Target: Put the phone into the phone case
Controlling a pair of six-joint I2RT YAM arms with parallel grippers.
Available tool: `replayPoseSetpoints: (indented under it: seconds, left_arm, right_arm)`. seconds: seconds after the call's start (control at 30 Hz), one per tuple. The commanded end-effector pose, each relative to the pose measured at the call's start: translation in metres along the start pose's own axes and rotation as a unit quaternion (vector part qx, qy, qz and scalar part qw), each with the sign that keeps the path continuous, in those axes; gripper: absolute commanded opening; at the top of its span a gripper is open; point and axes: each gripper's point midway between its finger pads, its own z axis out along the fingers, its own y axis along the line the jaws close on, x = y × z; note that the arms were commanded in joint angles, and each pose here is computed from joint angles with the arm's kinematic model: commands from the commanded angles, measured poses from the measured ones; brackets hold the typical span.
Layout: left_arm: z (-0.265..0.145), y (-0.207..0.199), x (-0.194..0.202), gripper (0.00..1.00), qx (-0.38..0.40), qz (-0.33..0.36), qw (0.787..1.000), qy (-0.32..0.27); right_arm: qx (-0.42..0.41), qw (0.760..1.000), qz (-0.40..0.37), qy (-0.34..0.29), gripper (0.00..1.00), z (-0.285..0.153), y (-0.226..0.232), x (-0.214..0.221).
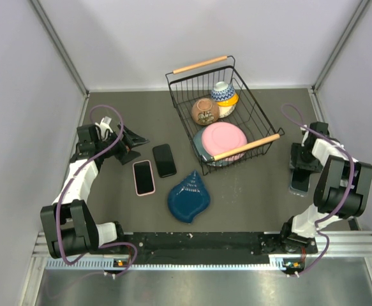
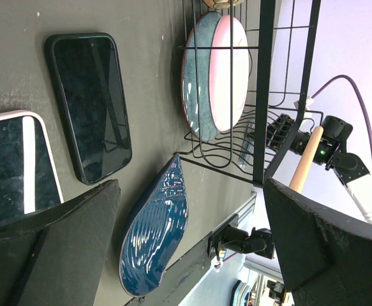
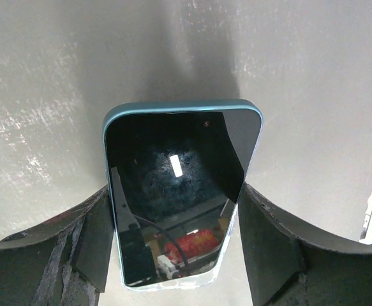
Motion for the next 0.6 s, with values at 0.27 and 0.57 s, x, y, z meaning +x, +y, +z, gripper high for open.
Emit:
replayPoseSetpoints:
  seconds: [0.27,0.57]
  left_arm:
    - [-0.002,-0.012,0.001,0.99,0.015,0.035,0.999,-0.005]
    - [-0.001,-0.016,0.007,0.99,0.011,0.054,0.998,0.002]
  right_arm:
    - [-0.113,0.993,-0.03,-0.021,0.5,-0.016,0.074,0.013]
    - [-0.138,0.99,-0.021,-0.005,0.5,-0.029,0.129,0.029]
